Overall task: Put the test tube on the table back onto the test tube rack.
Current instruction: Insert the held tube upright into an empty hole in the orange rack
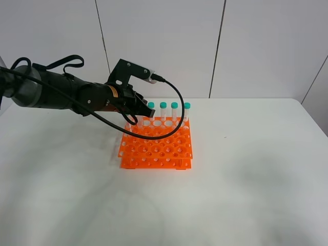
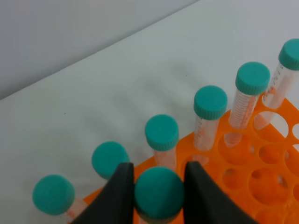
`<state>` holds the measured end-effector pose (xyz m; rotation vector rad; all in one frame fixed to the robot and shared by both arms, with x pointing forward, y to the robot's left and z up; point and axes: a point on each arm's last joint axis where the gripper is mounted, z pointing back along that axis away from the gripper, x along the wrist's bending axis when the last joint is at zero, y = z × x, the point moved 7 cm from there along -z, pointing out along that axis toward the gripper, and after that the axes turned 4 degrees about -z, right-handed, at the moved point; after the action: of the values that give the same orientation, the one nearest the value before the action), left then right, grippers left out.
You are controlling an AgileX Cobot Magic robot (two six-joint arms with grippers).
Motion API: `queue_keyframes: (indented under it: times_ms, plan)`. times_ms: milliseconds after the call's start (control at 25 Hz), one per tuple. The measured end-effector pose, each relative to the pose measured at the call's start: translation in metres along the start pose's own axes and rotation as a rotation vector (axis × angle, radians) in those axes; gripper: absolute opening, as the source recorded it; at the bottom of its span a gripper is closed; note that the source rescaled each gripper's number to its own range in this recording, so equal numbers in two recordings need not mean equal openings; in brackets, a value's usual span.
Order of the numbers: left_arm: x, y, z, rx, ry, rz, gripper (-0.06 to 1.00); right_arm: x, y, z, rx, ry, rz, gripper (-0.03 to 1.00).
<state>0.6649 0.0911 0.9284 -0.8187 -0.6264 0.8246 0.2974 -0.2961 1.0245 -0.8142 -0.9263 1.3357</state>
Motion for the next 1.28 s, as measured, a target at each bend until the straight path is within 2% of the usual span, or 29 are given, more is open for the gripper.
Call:
queue_keyframes:
  times_ms: [1280]
  plan:
    - [0.0035,0.0,-0.0003,-0.006,-0.007,0.039,0.0,0.0,0.0,0.0,0.0,0.0,0.0,1.0]
